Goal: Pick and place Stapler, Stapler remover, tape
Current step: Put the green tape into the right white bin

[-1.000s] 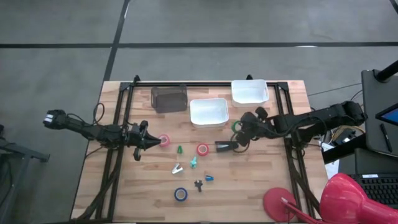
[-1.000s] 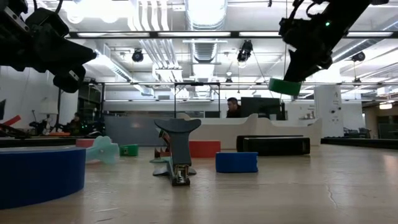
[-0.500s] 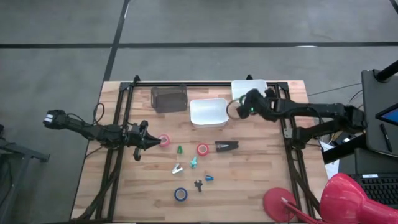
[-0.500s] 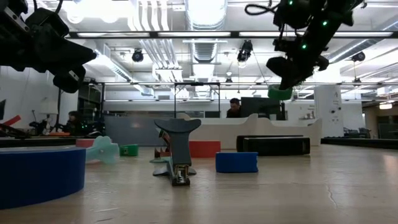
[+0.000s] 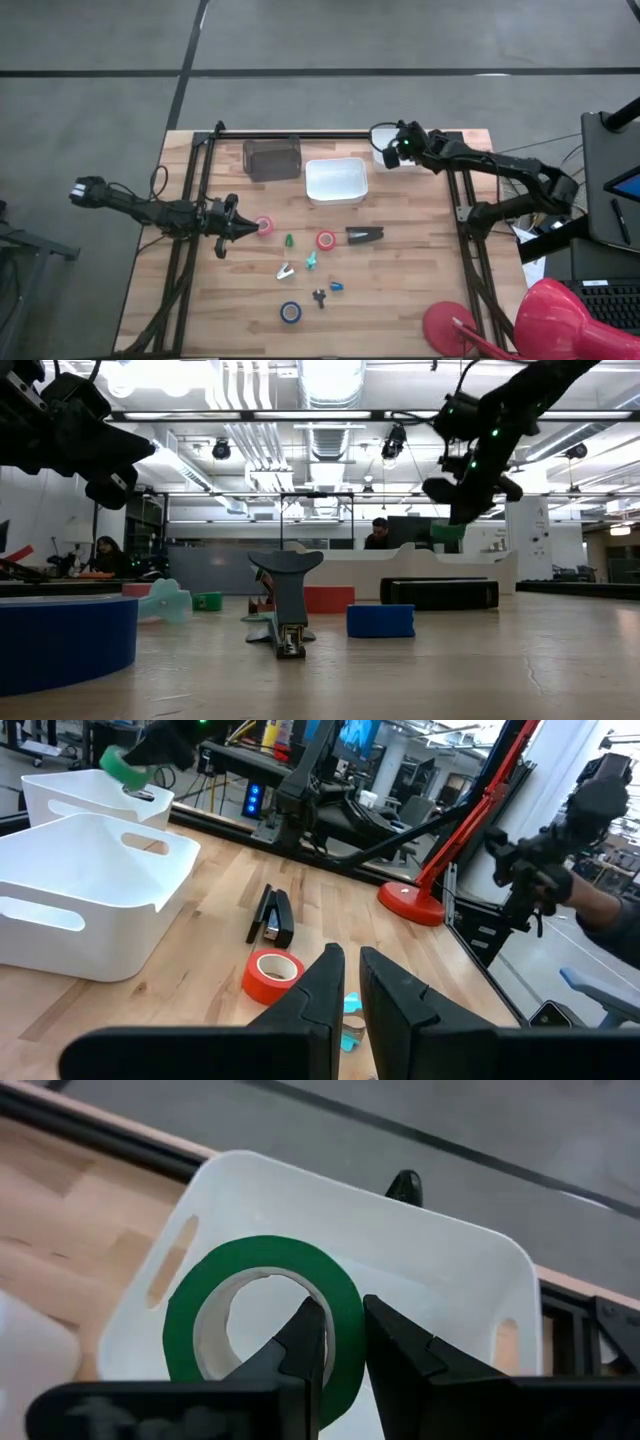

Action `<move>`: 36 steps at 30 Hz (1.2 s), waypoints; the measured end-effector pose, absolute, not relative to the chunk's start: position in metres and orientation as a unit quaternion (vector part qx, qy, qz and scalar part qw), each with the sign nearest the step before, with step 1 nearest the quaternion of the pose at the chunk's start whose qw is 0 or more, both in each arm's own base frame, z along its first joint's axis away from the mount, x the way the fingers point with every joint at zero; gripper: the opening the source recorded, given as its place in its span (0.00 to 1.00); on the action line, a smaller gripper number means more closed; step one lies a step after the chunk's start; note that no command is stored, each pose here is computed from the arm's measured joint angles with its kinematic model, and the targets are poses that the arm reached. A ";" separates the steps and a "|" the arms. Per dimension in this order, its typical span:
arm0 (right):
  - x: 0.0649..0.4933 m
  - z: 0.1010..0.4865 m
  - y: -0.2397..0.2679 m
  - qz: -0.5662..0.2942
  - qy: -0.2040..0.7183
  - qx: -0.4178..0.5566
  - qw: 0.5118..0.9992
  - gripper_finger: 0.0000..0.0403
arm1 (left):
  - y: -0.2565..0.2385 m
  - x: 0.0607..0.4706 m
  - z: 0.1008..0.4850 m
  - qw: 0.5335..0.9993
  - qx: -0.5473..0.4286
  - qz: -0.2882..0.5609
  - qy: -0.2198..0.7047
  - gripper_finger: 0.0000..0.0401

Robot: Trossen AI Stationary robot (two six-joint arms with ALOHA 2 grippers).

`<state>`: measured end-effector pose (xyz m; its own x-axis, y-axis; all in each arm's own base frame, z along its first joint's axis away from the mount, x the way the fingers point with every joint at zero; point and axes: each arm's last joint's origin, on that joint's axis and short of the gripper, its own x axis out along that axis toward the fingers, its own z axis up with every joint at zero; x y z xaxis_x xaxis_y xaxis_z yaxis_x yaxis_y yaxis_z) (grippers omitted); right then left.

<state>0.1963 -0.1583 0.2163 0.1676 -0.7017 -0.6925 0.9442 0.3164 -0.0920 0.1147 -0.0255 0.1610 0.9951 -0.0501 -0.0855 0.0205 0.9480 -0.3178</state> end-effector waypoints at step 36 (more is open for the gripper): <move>0.225 0.169 -0.194 -0.548 0.436 0.162 0.695 0.35 | -0.026 0.115 0.161 0.986 -0.160 -0.018 0.046 0.10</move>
